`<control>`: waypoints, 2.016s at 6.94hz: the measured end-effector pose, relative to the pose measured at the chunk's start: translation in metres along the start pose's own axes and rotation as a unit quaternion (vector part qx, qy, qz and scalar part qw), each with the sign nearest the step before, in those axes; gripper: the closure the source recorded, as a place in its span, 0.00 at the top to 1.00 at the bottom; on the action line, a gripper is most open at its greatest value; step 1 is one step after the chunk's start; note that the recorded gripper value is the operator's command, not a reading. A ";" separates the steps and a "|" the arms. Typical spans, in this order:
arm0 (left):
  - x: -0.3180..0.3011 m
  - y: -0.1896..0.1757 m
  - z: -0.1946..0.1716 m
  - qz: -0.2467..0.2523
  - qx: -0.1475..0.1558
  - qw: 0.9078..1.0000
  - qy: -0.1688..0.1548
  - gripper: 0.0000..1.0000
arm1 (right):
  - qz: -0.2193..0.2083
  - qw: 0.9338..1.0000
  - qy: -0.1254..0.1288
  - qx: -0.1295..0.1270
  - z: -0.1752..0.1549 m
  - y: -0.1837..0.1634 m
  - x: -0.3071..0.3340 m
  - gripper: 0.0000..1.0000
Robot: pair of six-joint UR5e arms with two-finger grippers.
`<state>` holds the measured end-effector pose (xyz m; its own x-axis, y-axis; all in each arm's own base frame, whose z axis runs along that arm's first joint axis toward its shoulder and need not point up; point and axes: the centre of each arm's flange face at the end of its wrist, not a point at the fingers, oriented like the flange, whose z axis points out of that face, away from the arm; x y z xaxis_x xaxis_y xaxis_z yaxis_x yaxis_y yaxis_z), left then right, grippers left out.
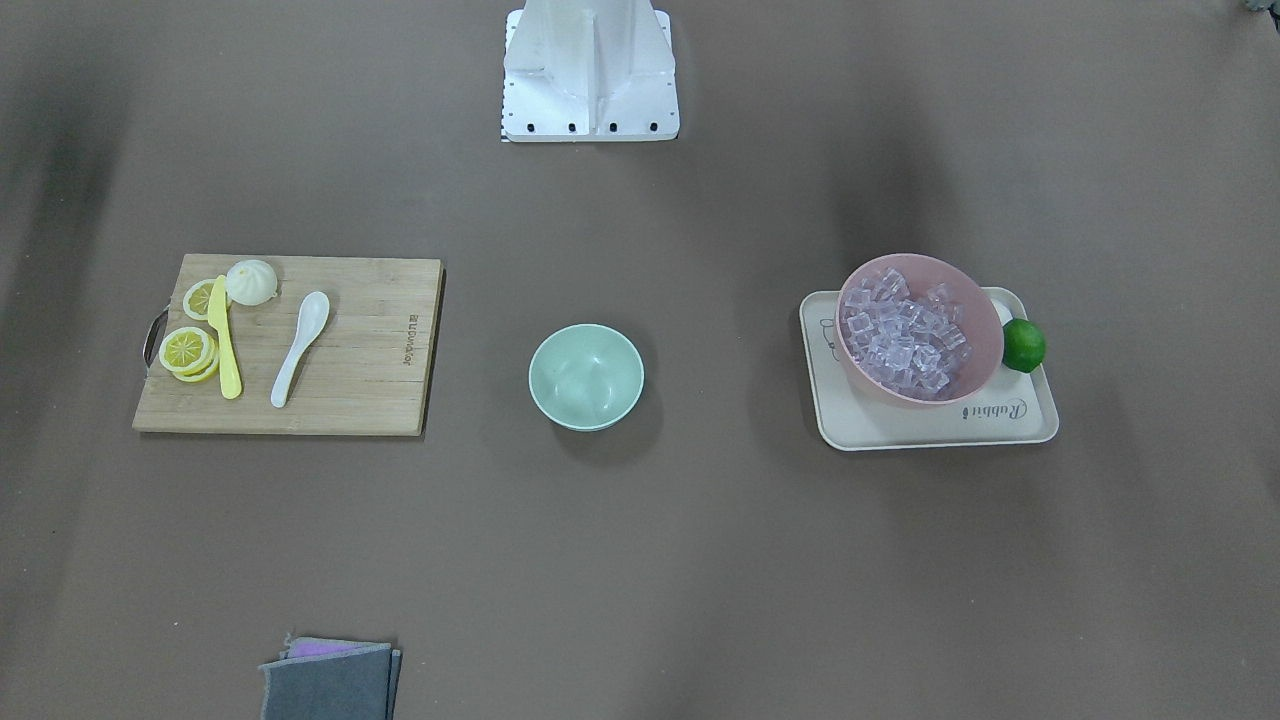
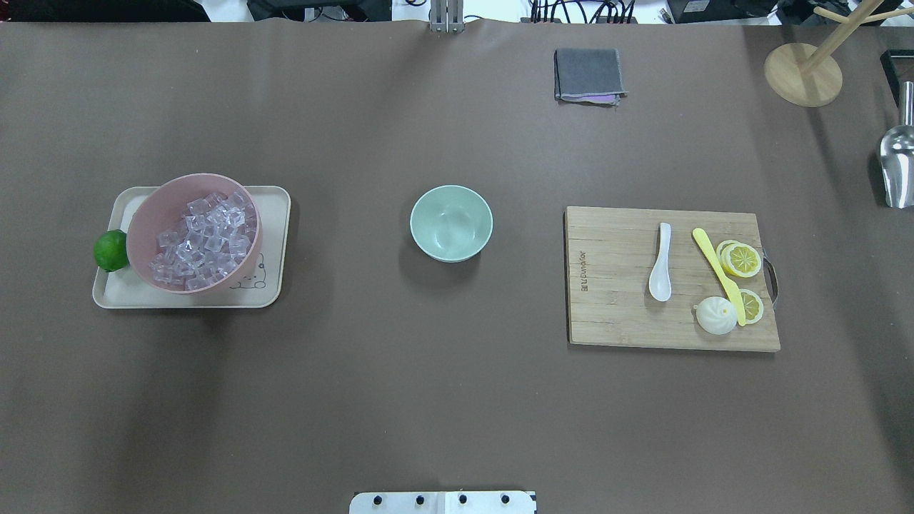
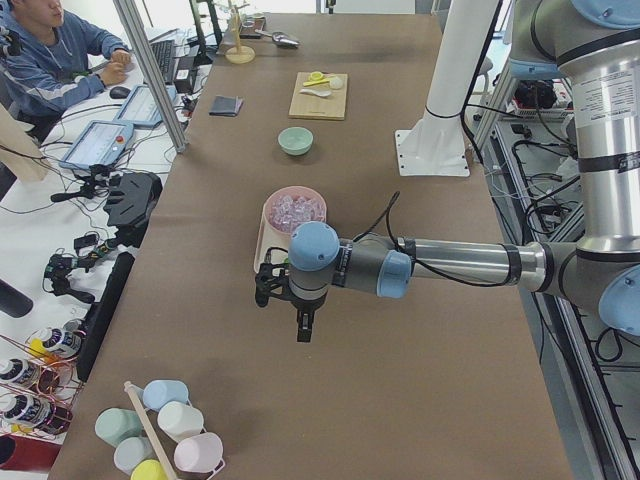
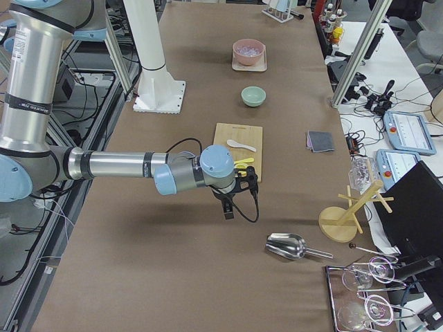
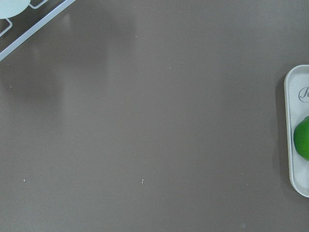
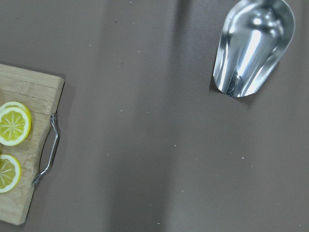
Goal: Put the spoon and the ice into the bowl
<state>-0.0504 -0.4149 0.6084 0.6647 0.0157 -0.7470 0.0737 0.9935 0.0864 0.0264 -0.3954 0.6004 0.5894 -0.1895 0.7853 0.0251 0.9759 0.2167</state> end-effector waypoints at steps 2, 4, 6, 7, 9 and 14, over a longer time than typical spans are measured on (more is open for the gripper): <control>0.004 -0.002 -0.003 0.013 0.013 1.000 0.002 0.98 | -0.003 1.000 -0.029 0.001 -0.003 -0.001 -0.009 1.00; 0.008 -0.005 -0.007 0.037 0.037 0.999 0.005 0.98 | 0.000 0.999 -0.039 0.007 -0.009 -0.010 -0.022 0.97; 0.027 -0.028 -0.014 0.005 0.067 0.998 0.015 0.97 | 0.068 0.996 -0.058 0.007 -0.012 -0.046 -0.072 0.95; 0.044 -0.043 -0.016 -0.015 0.073 0.997 0.022 0.97 | 0.093 0.994 -0.058 0.000 -0.002 -0.065 -0.105 0.95; 0.089 -0.069 -0.006 -0.031 0.063 0.997 0.038 0.97 | 0.119 0.992 -0.035 -0.014 0.044 -0.103 -0.188 0.92; 0.220 -0.111 0.046 -0.072 0.032 0.996 0.038 0.97 | 0.140 0.989 0.048 -0.019 0.179 -0.109 -0.315 0.82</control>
<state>0.1216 -0.5265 0.4648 0.5855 -0.1148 -0.8025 0.2124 0.9771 0.0152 -0.3068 -0.4617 0.4337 0.6516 0.0977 0.7522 -0.1204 0.9924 -0.0247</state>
